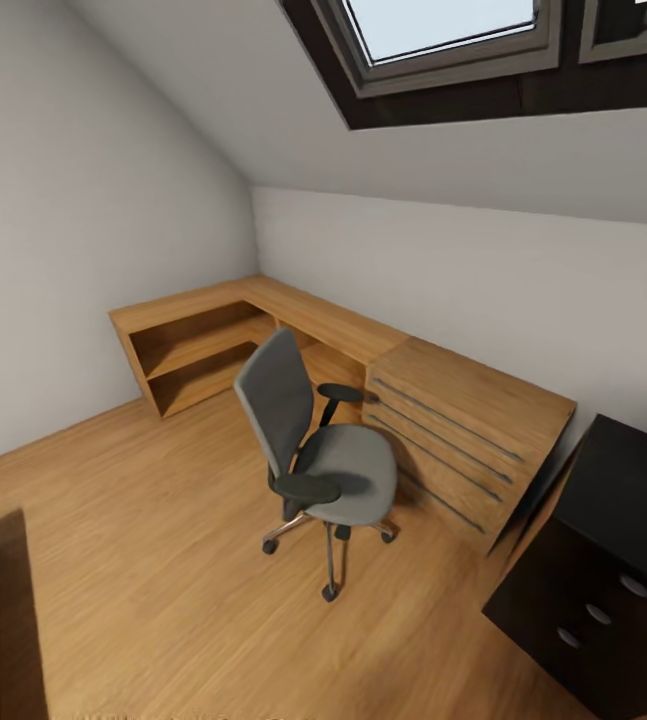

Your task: In the bedroom, organize the workspace by keeping the computer under the desk, ensuring the monitor is on the desk, placing the keyboard on the desk next to the monitor, placing the mouse on the desk next to the keyboard, moving the folder from the swivel chair onto the desk next to the mouse, stacking the notebook on top of the folder with the pen on top of the notebook, and positioning the swivel chair next to the desk.

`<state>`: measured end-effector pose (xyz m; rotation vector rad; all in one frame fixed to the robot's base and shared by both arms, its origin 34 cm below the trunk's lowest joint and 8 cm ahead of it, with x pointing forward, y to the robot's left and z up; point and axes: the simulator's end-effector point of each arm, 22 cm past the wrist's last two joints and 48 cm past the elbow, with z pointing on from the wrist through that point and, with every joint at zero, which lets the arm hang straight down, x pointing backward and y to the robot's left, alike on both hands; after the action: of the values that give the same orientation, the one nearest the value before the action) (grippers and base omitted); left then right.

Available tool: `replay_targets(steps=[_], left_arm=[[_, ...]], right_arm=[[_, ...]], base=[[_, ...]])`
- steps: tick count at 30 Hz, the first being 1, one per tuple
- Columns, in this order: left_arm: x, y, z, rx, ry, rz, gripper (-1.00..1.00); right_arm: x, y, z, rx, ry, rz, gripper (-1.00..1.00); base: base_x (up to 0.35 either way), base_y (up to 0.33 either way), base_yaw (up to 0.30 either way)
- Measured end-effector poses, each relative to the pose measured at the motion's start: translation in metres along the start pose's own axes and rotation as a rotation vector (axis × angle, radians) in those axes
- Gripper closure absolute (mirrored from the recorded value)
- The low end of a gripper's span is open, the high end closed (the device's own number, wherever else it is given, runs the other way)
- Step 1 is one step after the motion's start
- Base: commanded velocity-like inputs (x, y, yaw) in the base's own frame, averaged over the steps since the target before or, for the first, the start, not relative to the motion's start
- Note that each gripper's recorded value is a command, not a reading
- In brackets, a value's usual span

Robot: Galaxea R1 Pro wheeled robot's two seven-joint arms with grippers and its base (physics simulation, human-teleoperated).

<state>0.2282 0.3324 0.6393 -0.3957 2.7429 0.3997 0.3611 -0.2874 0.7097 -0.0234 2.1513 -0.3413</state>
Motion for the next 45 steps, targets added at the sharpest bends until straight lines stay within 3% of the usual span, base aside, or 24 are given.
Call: replay_targets(steps=[9, 18, 25, 31, 40, 45], left_arm=[[0.003, 0.001, 0.000, -0.002, 0.006, 0.002, -1.00], [0.005, 0.002, 0.000, -0.004, 0.012, 0.003, -1.00], [0.014, 0.007, 0.000, -0.015, 0.032, 0.012, -1.00], [0.018, 0.009, -0.001, -0.019, 0.039, 0.013, -1.00], [0.003, -0.004, -0.004, -0.006, -0.043, -0.028, -1.00], [0.004, -0.011, -0.006, 0.003, -0.049, -0.035, -1.00]], right_arm=[[0.001, 0.009, -0.002, -0.046, -0.006, -0.031, -1.00], [0.005, 0.005, -0.002, -0.042, 0.005, -0.040, -1.00], [0.011, -0.013, 0.000, -0.001, 0.027, -0.039, -1.00], [0.018, -0.038, 0.001, 0.080, 0.052, -0.003, -1.00], [0.023, -0.050, 0.000, 0.128, 0.071, 0.023, -1.00], [0.026, -0.052, -0.001, 0.140, 0.078, 0.030, -1.00]], base=[[0.000, 0.001, 0.239], [0.000, 0.000, 0.247], [0.000, 0.000, 0.252], [0.000, 0.000, 0.254], [0.000, 0.000, 0.257], [0.000, 0.000, 0.261]])
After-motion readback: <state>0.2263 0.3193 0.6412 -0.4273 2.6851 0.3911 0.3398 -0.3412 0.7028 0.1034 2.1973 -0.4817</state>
